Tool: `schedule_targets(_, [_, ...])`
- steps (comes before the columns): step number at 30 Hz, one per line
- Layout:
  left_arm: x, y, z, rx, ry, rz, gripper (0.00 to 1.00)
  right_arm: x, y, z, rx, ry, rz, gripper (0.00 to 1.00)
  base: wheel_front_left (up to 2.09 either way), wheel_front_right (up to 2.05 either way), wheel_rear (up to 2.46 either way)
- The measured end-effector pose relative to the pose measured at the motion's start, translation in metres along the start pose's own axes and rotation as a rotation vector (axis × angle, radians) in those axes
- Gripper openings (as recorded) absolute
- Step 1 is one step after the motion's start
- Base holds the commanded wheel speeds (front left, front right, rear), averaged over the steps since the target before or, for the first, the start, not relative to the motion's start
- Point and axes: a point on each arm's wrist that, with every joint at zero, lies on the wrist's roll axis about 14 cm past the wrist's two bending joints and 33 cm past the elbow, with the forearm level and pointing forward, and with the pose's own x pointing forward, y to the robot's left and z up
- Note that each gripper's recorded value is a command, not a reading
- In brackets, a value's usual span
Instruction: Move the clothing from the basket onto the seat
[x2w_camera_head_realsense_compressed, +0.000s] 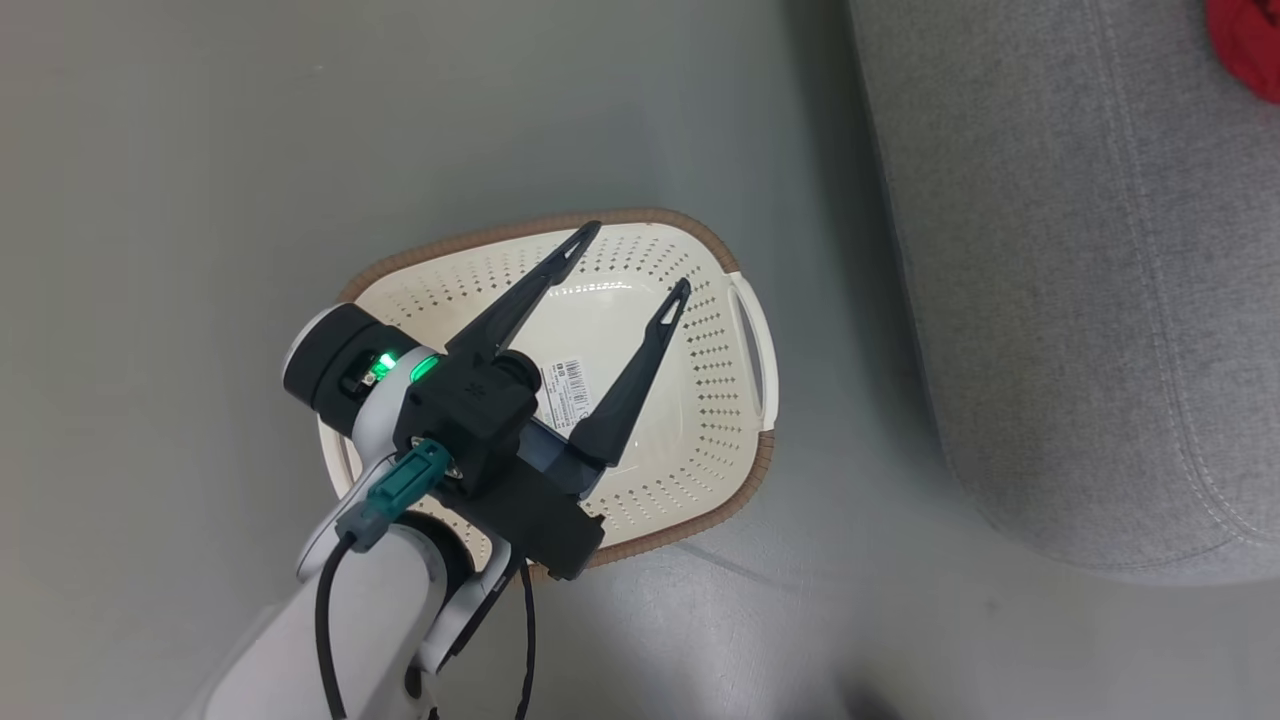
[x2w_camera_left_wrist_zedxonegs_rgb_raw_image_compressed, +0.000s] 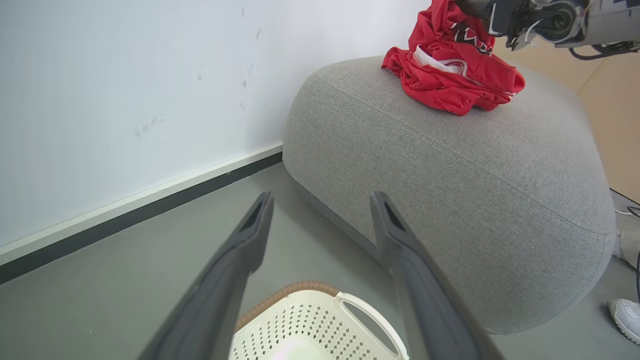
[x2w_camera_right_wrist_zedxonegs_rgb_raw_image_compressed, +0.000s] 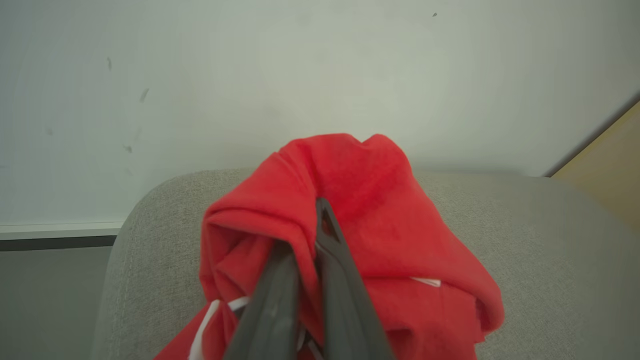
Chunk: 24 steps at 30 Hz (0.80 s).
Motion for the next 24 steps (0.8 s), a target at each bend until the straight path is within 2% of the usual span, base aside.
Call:
schedule_targets(1, [0.001,0.000,-0.001,0.000,0.003,0.000,1.00,-0.001,0.000,-0.001,-0.002,0.002,0.001,0.82,0.00,0.00,0.00])
schedule_targets(2, [0.001,0.000,-0.002,0.001,0.004,-0.001,1.00,-0.002,-0.001,-0.001,-0.010,0.005,0.000,1.00,0.00,0.00,0.00])
schedule_targets(14, [0.007,-0.009,0.005,0.018,-0.011,-0.021,1.00,-0.023,0.000,0.006,-0.036,0.004,0.039,1.00,0.00,0.00,0.00])
schedule_targets(24, [0.006,-0.030,0.029,0.028,-0.061,-0.047,1.00,-0.056,-0.002,0.036,-0.053,-0.050,0.073,1.00,0.00,0.00,0.00])
